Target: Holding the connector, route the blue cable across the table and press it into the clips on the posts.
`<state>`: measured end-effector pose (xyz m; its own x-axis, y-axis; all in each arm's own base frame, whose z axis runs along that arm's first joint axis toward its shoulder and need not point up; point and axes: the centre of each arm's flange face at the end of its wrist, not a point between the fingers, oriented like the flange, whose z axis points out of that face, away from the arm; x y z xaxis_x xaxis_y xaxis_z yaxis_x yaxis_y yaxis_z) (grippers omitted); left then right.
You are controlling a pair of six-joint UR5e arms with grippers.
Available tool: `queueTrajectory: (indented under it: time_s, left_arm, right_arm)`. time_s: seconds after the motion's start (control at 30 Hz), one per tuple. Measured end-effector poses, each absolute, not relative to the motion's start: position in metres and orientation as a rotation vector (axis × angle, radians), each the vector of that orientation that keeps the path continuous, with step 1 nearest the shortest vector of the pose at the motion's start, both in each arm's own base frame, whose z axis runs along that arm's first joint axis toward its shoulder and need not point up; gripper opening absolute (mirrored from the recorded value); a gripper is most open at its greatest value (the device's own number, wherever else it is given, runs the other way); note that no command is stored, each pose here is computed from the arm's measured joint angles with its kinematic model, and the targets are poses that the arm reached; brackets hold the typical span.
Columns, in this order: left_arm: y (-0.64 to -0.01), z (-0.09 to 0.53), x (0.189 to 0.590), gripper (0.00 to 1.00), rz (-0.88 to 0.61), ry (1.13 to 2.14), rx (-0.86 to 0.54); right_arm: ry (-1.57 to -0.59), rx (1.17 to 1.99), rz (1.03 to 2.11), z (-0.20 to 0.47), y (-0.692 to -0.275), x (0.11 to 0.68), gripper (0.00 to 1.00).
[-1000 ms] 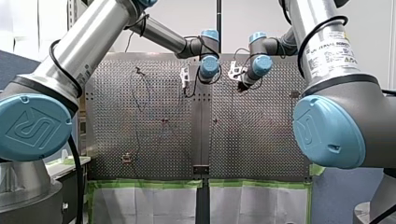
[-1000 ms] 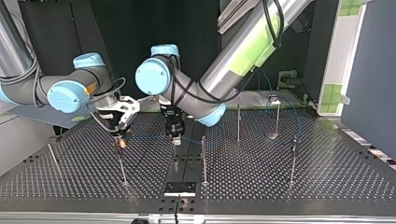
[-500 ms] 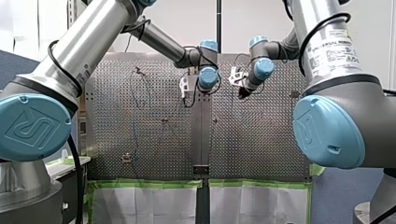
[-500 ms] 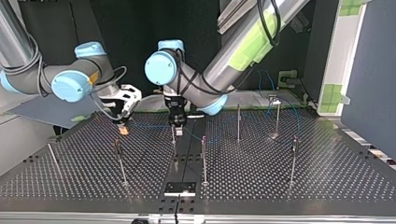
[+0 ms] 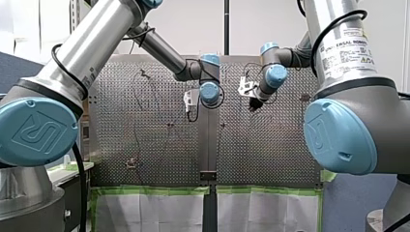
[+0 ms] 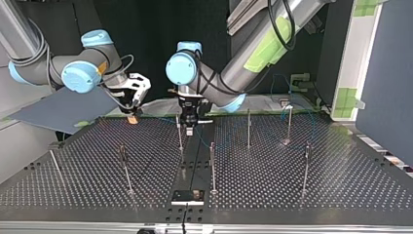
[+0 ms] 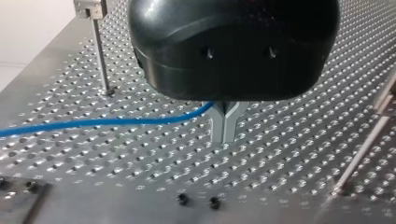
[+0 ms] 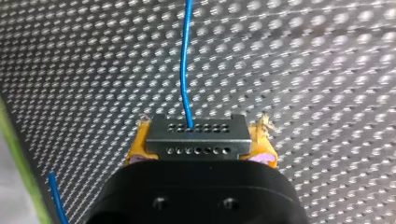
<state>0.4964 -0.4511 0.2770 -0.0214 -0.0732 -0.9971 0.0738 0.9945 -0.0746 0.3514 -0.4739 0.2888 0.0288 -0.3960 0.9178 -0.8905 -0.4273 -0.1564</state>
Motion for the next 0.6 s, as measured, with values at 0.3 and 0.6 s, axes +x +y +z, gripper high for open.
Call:
queueTrajectory:
  time_s: [0.3,0.6]
  left_arm:
    - [-0.445,0.244,0.490,0.00,-0.150,1.596,0.027]
    - [-0.438,0.174,0.480,0.00,-0.172,1.654,0.061]
  right_arm:
    - [-1.331,1.848,1.372,0.267,-0.467,0.343,0.00]
    - [-1.348,1.844,1.369,0.251,-0.475,0.341,0.00]
